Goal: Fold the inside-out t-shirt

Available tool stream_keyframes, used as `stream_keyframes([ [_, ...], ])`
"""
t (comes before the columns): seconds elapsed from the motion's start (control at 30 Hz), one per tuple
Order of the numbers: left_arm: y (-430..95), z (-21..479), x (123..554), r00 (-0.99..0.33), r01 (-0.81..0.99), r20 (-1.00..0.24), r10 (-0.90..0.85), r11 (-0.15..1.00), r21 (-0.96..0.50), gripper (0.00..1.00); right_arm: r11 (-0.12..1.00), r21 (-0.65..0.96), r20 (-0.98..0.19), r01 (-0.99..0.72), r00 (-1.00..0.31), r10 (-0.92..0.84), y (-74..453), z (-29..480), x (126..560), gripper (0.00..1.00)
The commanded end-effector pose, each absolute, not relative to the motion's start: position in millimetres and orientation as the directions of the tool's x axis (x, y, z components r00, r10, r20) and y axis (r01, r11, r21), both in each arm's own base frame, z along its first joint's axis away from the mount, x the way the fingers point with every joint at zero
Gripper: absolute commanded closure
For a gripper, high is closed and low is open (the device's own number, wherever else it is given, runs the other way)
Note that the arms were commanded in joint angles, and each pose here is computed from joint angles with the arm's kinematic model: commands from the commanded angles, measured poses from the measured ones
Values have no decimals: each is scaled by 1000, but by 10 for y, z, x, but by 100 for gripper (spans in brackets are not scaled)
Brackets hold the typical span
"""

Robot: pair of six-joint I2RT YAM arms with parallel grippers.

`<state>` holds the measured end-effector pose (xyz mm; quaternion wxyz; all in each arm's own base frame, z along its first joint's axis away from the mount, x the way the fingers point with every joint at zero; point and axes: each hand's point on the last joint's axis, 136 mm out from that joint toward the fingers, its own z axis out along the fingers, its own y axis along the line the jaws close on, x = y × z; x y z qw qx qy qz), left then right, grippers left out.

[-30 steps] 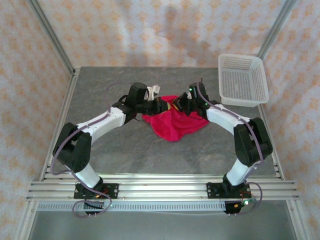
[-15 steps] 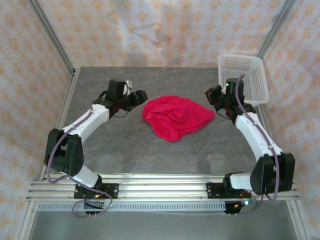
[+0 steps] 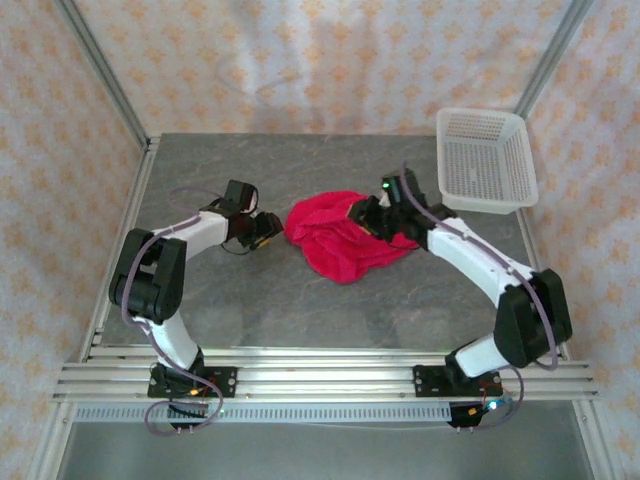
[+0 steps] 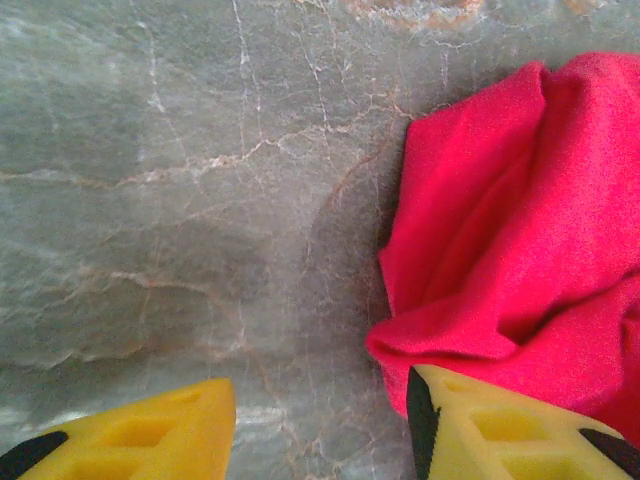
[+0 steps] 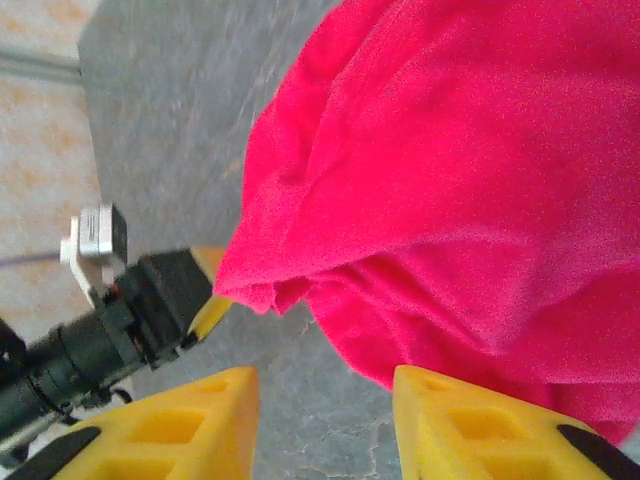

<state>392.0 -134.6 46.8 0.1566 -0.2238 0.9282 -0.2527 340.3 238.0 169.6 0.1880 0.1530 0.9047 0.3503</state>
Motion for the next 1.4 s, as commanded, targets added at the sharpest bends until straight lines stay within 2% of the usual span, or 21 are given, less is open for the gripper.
stream_keyframes([
  [0.0, -1462, 515, 4127, -832, -320, -178, -526, 717, -619, 48, 681, 712, -226, 170, -863, 452, 2647, 1651, 3539, 56],
  [0.27, -1594, 409, 4285, -818, -341, -125, -562, 648, -681, 48, 597, 748, -152, 290, -801, 579, 3149, 1383, 3853, 48],
  [0.43, -1648, 441, 4372, -813, -327, -129, -568, 627, -707, 49, 596, 737, -186, 319, -752, 633, 3164, 1361, 4061, 43],
  [0.53, -1710, 278, 4386, -820, -343, -97, -564, 620, -706, 51, 609, 702, -169, 369, -744, 646, 3153, 1190, 4155, 42],
  [0.57, -1728, 250, 4394, -820, -345, -93, -565, 617, -707, 54, 607, 692, -152, 390, -744, 651, 3155, 1102, 4178, 44],
  [0.73, -1801, 253, 4492, -810, -345, -81, -581, 583, -735, 77, 547, 711, -77, 442, -724, 685, 3039, 932, 4309, 97],
  [0.77, -1810, 271, 4512, -810, -343, -81, -581, 581, -738, 82, 548, 713, -82, 438, -724, 685, 2996, 973, 4321, 100],
  [0.83, -1816, 368, 4565, -810, -333, -88, -580, 578, -745, 100, 566, 712, -117, 416, -724, 680, 2849, 1151, 4349, 100],
  [1.0, -1611, 786, 4657, -800, -318, -143, -583, 614, -723, 100, 634, 698, -259, 334, -707, 658, 2368, 1853, 4362, 100],
  [1.07, -1475, 1117, 4661, -785, -293, -196, -588, 630, -719, 100, 653, 693, -314, 305, -688, 654, 2165, 2140, 4332, 100],
  [1.37, -709, 2417, 4461, -659, -256, -408, -632, 699, -668, 100, 642, 734, -475, 220, -510, 717, 1181, 3419, 4029, 100],
])
